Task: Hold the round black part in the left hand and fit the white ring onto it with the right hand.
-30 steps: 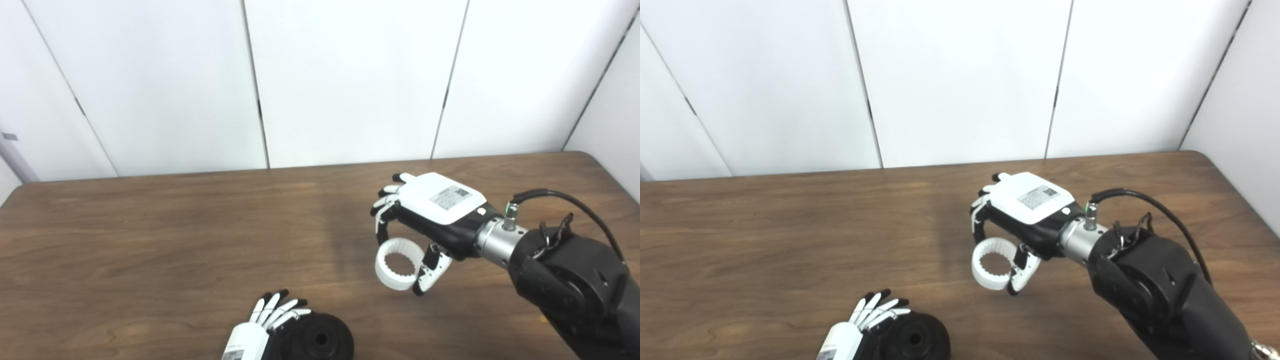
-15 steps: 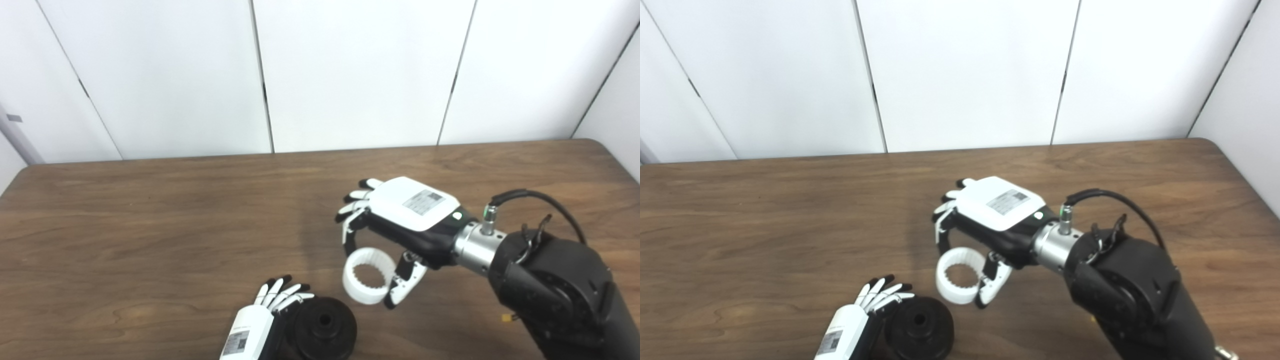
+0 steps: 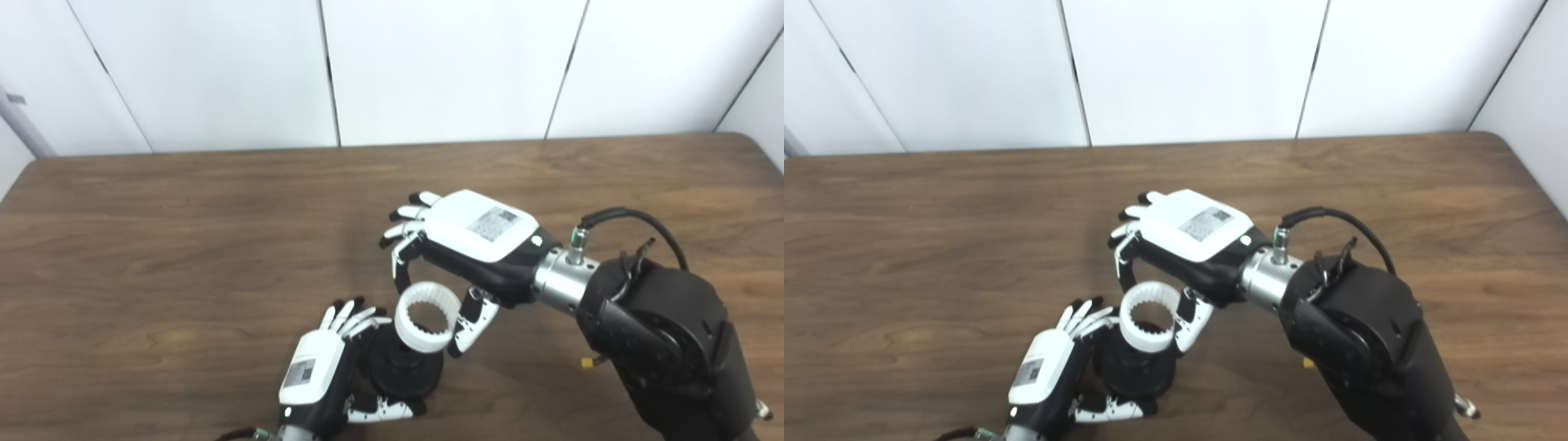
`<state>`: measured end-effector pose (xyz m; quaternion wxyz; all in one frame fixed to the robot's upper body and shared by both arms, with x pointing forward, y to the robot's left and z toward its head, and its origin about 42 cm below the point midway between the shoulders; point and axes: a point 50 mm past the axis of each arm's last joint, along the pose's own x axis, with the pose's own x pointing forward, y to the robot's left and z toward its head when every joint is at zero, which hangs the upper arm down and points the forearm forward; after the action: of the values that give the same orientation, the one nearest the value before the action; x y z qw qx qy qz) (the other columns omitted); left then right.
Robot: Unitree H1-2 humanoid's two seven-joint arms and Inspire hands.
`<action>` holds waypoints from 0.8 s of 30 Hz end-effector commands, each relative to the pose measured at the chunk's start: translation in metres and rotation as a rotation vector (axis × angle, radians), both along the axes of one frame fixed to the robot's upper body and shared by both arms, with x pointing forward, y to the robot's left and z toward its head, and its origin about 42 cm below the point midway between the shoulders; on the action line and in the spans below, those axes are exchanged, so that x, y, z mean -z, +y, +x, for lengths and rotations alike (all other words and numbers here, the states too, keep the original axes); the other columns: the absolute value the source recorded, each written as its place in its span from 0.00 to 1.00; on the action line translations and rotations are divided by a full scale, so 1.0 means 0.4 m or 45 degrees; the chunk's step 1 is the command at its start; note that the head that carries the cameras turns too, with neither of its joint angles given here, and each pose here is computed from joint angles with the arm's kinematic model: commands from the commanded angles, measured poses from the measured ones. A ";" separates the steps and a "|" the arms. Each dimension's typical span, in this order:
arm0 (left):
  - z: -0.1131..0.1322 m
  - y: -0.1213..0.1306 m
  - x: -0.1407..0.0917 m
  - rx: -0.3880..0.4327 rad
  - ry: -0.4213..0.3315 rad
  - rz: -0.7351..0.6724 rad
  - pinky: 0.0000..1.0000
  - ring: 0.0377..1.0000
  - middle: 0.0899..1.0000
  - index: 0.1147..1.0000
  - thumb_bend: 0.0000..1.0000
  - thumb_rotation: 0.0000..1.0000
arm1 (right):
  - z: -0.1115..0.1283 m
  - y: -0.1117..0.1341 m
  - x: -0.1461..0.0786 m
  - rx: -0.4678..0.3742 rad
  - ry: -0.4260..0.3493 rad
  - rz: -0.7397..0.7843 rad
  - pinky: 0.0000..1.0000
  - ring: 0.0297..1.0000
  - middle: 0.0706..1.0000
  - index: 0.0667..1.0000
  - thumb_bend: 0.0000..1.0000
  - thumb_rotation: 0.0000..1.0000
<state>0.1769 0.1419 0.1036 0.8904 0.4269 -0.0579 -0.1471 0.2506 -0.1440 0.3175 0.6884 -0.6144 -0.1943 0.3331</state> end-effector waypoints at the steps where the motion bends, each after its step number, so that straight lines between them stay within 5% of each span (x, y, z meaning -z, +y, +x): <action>1: -0.011 -0.031 0.014 0.043 0.078 0.034 1.00 0.96 0.84 0.42 0.52 0.06 | 0.004 0.011 -0.023 -0.016 -0.060 0.007 1.00 0.94 0.84 0.45 0.52 0.13; 24: -0.006 -0.047 -0.004 0.049 0.077 0.038 1.00 0.96 0.85 0.42 0.52 0.06 | -0.007 0.026 0.042 -0.045 0.053 -0.033 1.00 0.93 0.84 0.45 0.52 0.13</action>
<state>0.1789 0.1358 0.1091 0.8870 0.4322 -0.0512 -0.1542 0.2455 -0.1341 0.2924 0.6808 -0.6071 -0.1606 0.3769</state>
